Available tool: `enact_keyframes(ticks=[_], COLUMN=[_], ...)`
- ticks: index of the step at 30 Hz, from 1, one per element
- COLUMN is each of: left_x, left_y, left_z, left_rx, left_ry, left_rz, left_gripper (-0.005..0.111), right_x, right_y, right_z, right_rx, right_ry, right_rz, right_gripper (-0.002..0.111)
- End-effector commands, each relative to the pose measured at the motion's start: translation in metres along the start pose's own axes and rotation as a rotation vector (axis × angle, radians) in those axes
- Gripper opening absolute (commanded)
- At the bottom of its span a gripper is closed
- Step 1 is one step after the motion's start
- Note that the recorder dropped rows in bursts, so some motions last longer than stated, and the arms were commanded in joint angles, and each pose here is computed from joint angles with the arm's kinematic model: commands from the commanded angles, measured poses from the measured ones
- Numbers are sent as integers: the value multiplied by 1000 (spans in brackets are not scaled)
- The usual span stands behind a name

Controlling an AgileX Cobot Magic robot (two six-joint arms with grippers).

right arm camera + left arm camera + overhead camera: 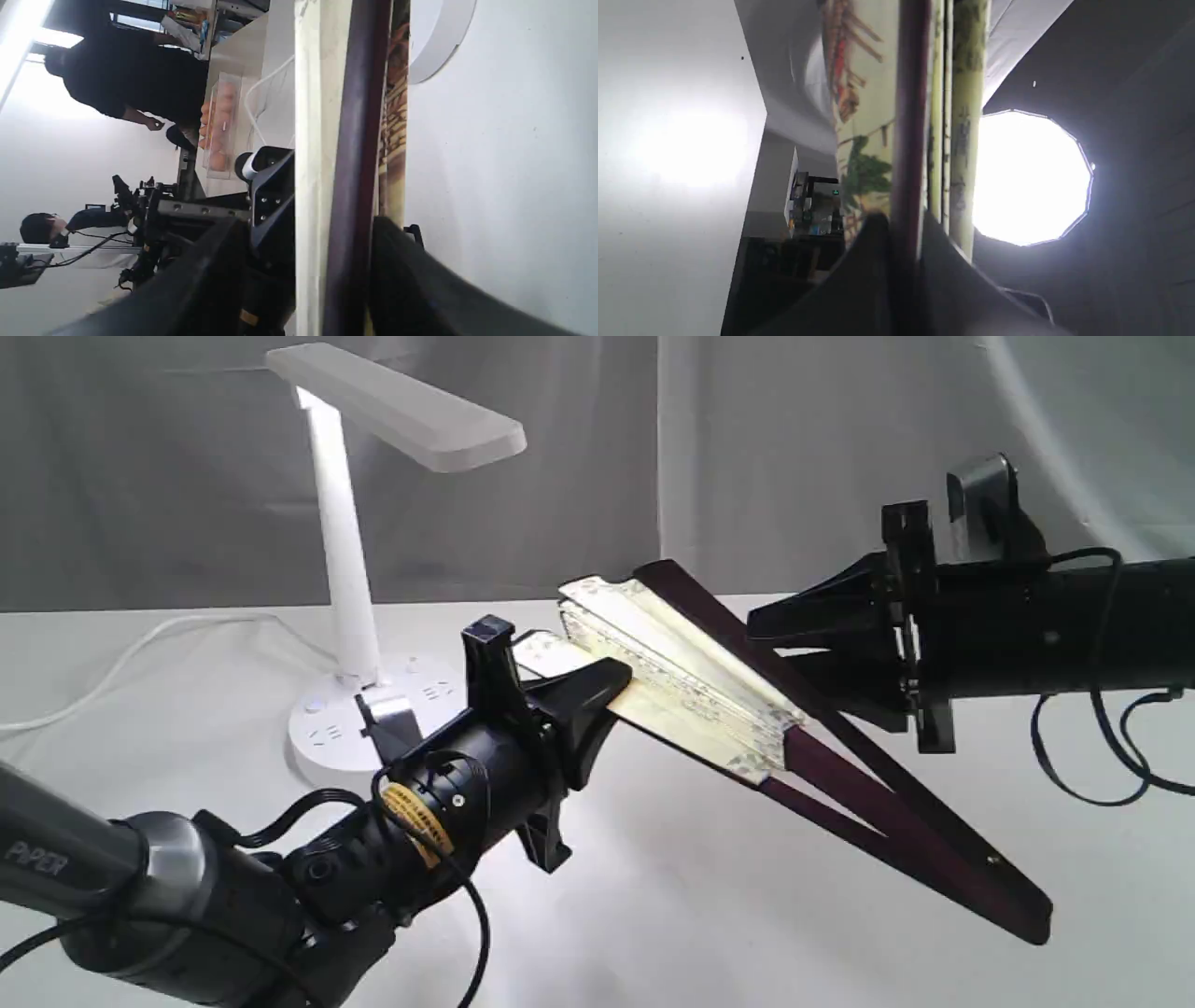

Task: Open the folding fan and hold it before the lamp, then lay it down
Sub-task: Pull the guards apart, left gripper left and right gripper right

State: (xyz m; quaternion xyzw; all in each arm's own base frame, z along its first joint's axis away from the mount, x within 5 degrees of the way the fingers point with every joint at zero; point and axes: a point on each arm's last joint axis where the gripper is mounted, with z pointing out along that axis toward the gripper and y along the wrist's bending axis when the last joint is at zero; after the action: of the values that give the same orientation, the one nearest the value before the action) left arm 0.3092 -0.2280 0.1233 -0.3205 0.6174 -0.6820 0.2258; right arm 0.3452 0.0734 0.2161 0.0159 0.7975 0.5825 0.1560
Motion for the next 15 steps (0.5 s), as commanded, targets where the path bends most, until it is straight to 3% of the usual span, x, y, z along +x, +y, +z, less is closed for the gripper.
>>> enact_keyframes(ticks=[1, 9, 15], left_x=[5, 10, 11], left_y=[-1, -1, -1], left_z=[-1, -1, -1], left_rx=[-7, -17, -18], left_ry=[40, 100, 107], left_rz=[16, 39, 44], left_gripper=[0, 0, 0], right_x=[-1, -8, -9], right_y=[-8, -29, -38], right_z=[3, 11, 14], right_rx=[-29, -70, -75], right_ry=[-12, -69, -79], right_rz=[45, 126, 147], right_gripper=[42, 42, 34])
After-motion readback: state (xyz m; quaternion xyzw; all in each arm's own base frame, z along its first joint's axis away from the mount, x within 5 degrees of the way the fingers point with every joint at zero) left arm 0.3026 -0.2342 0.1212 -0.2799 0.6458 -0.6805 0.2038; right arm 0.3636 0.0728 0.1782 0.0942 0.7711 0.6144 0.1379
